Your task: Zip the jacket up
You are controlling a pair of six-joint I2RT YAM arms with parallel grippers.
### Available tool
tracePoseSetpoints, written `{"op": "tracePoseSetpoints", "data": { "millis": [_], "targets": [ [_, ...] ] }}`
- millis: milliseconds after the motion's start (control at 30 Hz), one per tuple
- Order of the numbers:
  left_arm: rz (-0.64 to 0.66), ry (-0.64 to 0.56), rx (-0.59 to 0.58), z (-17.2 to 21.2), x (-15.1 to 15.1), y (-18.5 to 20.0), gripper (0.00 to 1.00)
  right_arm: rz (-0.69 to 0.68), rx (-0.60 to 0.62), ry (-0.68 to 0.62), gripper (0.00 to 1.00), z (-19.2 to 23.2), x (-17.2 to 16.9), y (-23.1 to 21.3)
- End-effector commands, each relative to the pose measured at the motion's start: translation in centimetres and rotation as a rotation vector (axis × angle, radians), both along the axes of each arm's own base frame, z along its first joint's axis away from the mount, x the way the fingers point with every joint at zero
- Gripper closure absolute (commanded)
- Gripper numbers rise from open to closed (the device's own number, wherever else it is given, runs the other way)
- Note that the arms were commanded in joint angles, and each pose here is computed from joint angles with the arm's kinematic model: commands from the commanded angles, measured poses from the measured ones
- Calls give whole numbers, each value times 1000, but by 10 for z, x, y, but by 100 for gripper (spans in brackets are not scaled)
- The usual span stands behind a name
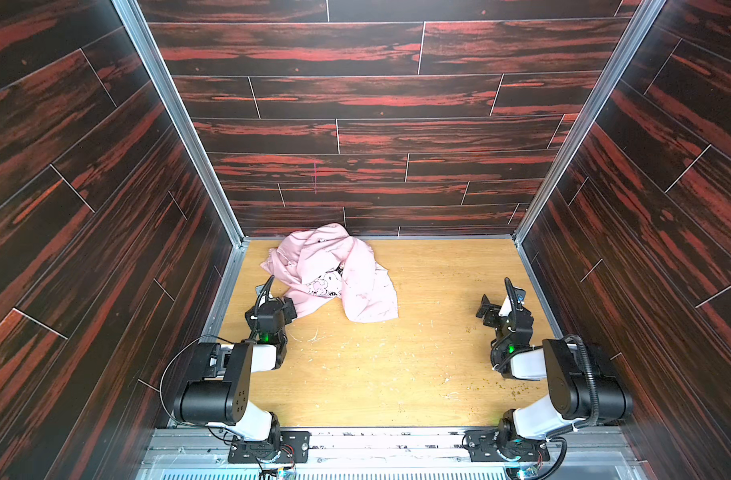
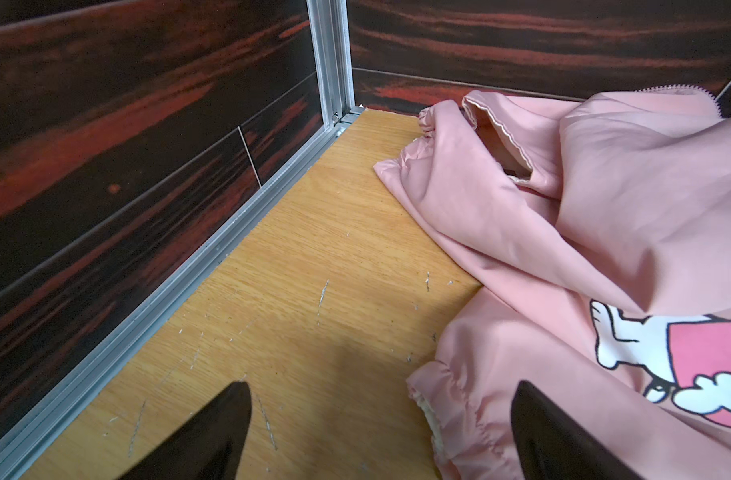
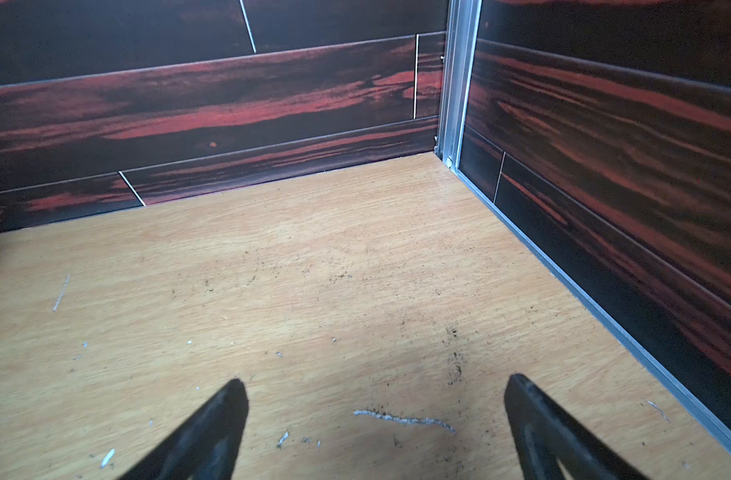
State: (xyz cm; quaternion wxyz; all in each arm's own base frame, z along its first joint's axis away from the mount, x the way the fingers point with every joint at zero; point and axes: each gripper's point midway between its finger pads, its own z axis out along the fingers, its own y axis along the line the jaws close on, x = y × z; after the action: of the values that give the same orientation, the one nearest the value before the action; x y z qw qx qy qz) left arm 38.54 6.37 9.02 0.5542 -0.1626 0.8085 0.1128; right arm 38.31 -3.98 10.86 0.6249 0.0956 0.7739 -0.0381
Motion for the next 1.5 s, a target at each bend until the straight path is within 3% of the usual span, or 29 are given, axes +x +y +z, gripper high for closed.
{"op": "tracePoseSetpoints", "data": {
  "millis": [0,533,633,800,900,1067,1267,1333,1400,1433,1467],
  "targets": [
    [0,-14,7,6,3,2,0,1,-3,-36,1,8,3,-1],
    [11,-30,8,9,2,3,0,2,-3,-35,1,8,2,-1],
    [59,-70,19,25,-1,11,0,-51,19,-42,1,11,-2,-10],
    [107,-41,12,59,-12,17,0,-14,6,-94,1,26,-10,-4],
    [123,-124,-20,95,-17,18,1,-38,15,-56,1,44,-8,-8],
    [81,-269,-162,156,-27,6,0,-30,132,50,1,58,-8,-2],
    [131,-311,-368,192,-36,2,0,5,381,1,1,130,-23,15],
    [119,-292,-446,194,-30,-5,1,29,436,44,1,141,-22,23],
    [44,-248,-512,194,-15,-21,1,-51,551,104,1,142,-17,17],
    [-6,-225,-547,197,-4,-32,0,10,579,145,2,147,-10,26],
    [-38,-185,-579,193,7,-40,3,102,598,181,15,153,-2,39]
  ]
}}
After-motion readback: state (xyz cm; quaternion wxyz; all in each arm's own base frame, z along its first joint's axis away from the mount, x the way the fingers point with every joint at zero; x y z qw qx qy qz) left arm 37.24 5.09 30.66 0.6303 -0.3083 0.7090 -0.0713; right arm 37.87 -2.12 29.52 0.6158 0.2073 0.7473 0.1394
